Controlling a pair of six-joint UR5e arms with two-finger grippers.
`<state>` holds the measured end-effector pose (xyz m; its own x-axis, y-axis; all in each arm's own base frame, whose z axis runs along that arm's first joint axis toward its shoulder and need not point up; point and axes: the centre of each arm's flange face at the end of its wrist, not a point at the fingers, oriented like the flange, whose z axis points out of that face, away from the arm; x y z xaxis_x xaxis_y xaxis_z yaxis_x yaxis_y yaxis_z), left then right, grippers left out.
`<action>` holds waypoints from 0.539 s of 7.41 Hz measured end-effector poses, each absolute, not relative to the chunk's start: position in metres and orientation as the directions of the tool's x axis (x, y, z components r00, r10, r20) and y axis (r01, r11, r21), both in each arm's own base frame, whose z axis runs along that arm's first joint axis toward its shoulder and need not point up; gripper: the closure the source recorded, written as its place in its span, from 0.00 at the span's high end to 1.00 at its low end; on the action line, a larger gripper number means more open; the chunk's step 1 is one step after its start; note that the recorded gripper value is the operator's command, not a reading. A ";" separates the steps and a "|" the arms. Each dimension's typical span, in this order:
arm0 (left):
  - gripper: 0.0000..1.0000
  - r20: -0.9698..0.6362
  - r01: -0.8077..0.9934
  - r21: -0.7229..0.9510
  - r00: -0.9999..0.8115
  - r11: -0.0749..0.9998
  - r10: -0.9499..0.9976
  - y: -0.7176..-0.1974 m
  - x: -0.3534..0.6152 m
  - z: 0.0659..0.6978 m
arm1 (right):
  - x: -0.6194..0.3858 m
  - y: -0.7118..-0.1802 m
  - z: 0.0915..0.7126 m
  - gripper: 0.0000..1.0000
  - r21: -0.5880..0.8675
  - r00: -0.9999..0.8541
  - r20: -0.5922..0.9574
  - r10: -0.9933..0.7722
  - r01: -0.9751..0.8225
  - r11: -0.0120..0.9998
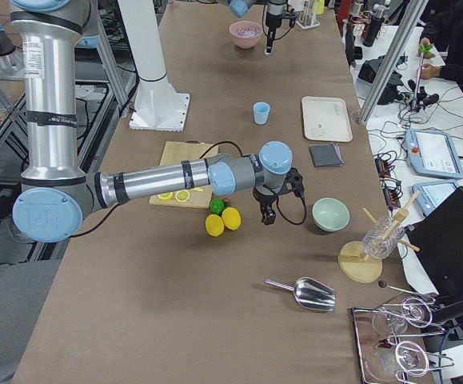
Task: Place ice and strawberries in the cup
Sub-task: 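Carry the ice over the blue cup and open the left gripper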
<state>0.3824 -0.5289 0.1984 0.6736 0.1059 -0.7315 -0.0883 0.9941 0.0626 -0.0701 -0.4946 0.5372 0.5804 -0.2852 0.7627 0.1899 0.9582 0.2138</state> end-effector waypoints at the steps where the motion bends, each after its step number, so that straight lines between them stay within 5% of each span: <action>1: 0.00 -0.749 -0.062 0.052 0.658 0.997 0.080 -0.528 0.427 0.175 | -0.076 -0.499 0.531 1.00 0.213 0.579 0.764 -0.283 0.188 0.959; 4: 0.00 -0.788 0.000 0.038 0.614 0.999 0.030 -0.514 0.536 0.130 | -0.080 -0.500 0.528 1.00 0.208 0.585 0.762 -0.277 0.183 0.961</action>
<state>0.5359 -0.5138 0.1303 0.6144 0.0300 -0.7885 -0.0002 0.9993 0.0379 -0.0799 -0.5000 0.5276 0.5849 -0.2769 0.7624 0.1833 0.9607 0.2082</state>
